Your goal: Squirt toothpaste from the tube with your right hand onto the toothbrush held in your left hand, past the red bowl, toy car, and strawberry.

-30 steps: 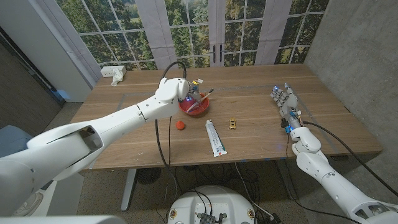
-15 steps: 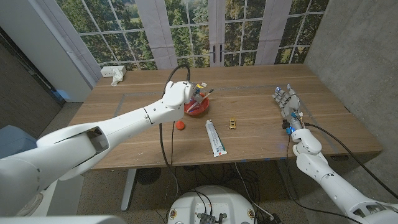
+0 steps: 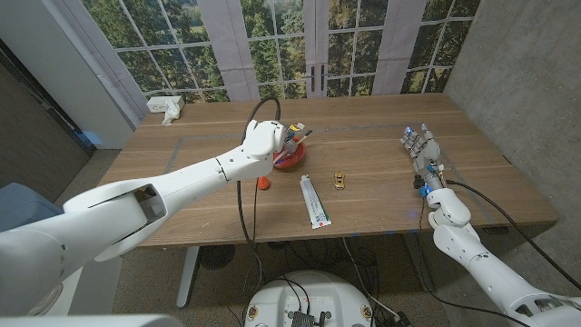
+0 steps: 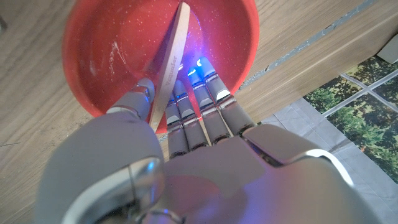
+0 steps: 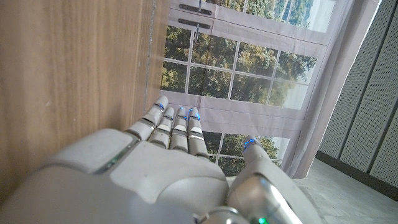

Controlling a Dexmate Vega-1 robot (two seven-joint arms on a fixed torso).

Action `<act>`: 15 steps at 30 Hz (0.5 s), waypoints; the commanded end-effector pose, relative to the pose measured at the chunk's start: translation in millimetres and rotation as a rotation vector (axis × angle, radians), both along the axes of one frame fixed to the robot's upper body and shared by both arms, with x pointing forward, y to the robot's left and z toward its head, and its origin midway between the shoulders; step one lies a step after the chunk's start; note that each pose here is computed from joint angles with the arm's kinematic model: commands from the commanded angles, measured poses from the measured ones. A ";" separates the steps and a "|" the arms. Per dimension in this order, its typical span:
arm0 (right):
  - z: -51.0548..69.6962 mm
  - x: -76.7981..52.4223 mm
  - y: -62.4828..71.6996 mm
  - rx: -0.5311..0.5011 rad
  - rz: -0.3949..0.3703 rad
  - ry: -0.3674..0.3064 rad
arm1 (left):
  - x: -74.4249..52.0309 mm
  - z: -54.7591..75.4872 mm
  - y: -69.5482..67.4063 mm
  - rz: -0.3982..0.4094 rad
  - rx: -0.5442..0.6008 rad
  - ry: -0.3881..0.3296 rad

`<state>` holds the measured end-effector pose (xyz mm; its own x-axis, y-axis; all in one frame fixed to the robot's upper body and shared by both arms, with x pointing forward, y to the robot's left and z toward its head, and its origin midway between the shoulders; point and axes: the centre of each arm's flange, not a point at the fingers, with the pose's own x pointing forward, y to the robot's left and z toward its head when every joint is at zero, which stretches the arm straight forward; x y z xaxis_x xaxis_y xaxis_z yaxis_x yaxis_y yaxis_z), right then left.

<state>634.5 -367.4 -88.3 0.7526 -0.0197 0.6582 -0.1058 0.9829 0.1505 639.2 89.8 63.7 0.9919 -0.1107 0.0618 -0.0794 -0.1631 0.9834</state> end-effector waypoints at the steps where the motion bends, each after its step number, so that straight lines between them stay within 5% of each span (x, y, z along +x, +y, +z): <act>1: 3.1 -0.9 -2.1 -0.017 -0.028 0.001 | 7.3 -5.3 -1.9 -0.009 -0.032 0.037; 7: 5.2 -1.0 -2.3 -0.019 -0.035 0.000 | 13.5 -7.2 2.9 -0.040 -0.117 0.066; 15: 8.4 0.6 -2.1 -0.025 -0.039 0.003 | 12.5 -3.6 7.0 -0.036 -0.173 -0.005</act>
